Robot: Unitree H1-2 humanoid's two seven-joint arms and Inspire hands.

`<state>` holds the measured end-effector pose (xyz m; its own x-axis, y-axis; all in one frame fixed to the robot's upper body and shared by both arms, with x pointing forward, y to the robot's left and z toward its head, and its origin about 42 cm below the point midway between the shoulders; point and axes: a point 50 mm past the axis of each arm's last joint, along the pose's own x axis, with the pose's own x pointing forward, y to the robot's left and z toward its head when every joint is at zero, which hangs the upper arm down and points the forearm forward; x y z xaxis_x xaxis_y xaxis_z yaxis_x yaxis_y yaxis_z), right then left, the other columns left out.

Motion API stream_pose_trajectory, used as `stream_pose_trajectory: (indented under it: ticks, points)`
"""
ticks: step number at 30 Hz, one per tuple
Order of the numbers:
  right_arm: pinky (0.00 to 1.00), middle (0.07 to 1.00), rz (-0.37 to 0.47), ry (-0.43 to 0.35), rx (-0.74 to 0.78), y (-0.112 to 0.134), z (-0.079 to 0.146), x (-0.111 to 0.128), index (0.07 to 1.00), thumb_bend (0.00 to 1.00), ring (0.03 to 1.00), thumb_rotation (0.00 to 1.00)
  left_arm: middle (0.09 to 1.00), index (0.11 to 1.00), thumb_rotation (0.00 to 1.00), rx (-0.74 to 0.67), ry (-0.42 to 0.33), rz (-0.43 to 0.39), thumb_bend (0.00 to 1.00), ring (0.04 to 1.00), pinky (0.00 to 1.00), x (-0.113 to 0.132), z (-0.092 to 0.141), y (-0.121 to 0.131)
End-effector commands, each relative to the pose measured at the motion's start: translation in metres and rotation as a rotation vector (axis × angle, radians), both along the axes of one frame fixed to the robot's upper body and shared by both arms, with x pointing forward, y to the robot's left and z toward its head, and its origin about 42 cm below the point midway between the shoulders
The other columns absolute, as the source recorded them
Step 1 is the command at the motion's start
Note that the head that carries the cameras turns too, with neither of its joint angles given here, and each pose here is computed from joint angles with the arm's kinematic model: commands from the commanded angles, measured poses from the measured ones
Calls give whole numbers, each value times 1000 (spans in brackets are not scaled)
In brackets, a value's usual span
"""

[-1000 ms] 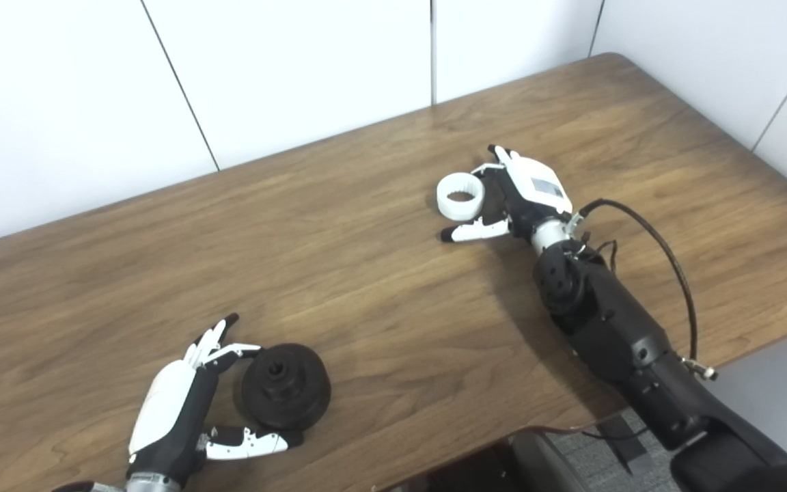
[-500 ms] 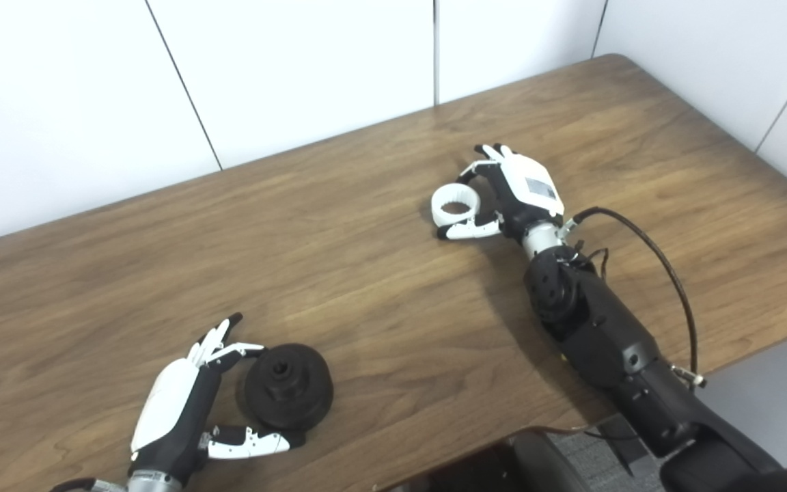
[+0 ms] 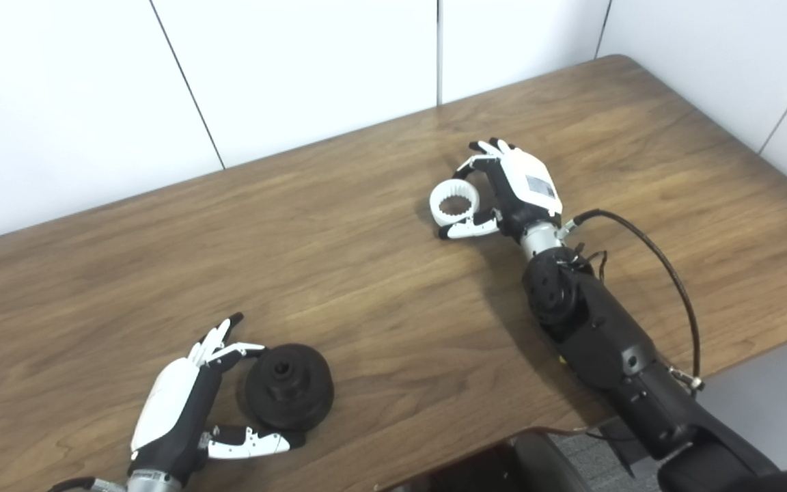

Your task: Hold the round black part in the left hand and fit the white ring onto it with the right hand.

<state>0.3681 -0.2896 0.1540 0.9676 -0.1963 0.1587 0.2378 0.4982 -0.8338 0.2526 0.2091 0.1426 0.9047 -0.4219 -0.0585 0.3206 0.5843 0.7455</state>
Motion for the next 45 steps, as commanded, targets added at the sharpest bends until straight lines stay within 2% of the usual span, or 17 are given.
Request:
stream_pose_trajectory:
  ticks: [1, 7, 25, 34, 45]
  points:
    - [1000, 882, -10, -8, -20, -5, 1, 2, 487, 516, 961, 143, 1000, 641, 288, -13, -72, -4, 1000, 1000, 1000, 5, 16, 0]
    - [1000, 876, -5, -21, -16, -5, 3, 0, 486, 517, 958, 143, 1000, 642, 303, -12, -70, -3, 1000, 1000, 1000, 5, 17, -1]
    - [1000, 870, 92, -180, 72, 25, 37, -26, 485, 519, 957, 139, 1000, 642, 297, -14, -83, 3, 1000, 1000, 1000, 9, 15, -5]
    - [1000, 867, 164, -229, 94, 43, 52, -43, 484, 519, 954, 141, 1000, 639, 286, -19, -88, 6, 1000, 1000, 1000, 10, 15, -10]
    - [983, 851, 305, -261, 152, 78, 65, -72, 483, 521, 940, 140, 1000, 641, 307, -6, -94, 6, 1000, 1000, 1000, 9, 16, -20]
